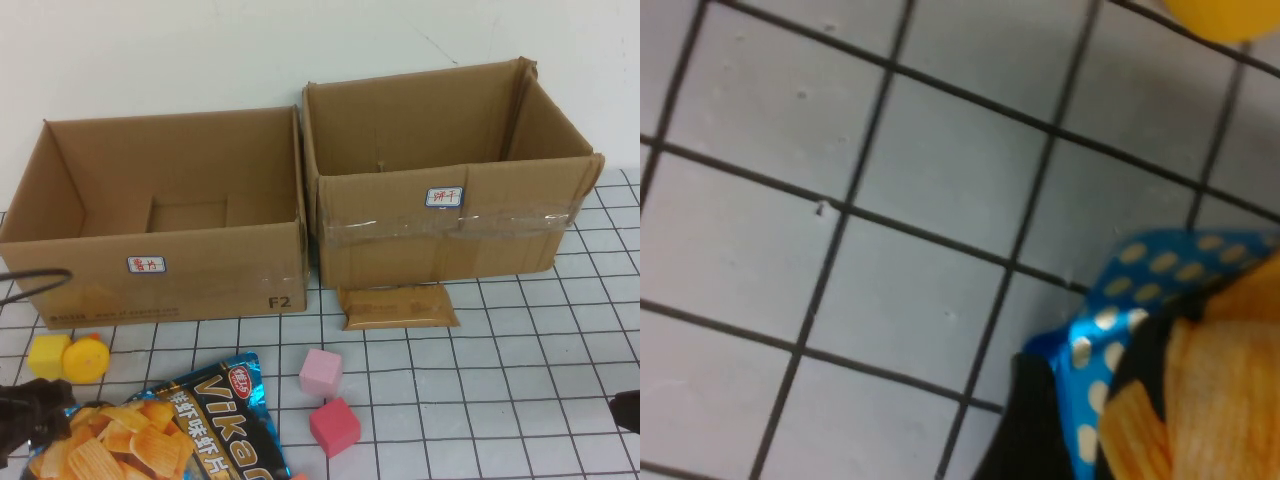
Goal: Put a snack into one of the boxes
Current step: Pick up the potato chip
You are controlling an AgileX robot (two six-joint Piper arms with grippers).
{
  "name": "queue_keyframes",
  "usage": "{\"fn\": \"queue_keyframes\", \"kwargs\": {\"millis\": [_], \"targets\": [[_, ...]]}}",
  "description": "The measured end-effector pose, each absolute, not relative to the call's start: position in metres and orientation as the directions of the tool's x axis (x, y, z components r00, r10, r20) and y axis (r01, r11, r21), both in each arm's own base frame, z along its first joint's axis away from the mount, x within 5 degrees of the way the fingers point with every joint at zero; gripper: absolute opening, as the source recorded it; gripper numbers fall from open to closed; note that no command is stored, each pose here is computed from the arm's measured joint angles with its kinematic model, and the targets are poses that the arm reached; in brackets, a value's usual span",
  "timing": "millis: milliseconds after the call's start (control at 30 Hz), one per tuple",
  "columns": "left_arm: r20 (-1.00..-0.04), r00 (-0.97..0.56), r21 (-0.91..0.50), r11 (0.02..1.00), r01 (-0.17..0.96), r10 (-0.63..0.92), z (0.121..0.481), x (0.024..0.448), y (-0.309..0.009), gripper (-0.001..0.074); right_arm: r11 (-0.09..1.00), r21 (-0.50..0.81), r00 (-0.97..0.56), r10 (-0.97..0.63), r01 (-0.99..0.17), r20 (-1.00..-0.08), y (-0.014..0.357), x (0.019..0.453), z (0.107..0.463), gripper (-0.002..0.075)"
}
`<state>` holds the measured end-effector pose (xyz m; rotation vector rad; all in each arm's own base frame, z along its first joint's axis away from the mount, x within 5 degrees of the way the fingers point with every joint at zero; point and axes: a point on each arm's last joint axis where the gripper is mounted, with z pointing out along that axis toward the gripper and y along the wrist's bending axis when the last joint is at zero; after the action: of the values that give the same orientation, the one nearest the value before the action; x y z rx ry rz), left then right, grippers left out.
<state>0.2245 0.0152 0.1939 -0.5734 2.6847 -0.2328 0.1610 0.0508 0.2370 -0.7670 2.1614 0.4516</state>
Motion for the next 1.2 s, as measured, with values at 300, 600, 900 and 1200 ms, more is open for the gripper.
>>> {"fn": "queue_keyframes", "kwargs": {"millis": [300,600,900,1200], "targets": [[-0.238,-0.869,-0.288,0.886,-0.363,-0.434,0.171,0.236,0.015,0.0505,0.757,0.073,-0.511,-0.364,-0.649,-0.779,0.051,0.161,0.238,-0.0001],[-0.175,-0.881,-0.325,0.871,-0.370,-0.439,0.158,0.241,0.011,0.0505,0.758,0.074,-0.512,-0.362,-0.649,-0.779,0.051,0.161,0.238,-0.0001],[-0.183,-0.897,-0.332,0.884,-0.329,-0.402,0.158,0.244,0.010,0.0505,0.760,0.084,-0.513,-0.348,-0.644,-0.785,0.052,0.162,0.238,-0.0001],[-0.131,-0.899,-0.359,0.865,-0.350,-0.418,0.147,0.251,0.008,0.0463,0.759,0.080,-0.503,-0.345,-0.646,-0.792,0.052,0.162,0.239,-0.0001]]}}
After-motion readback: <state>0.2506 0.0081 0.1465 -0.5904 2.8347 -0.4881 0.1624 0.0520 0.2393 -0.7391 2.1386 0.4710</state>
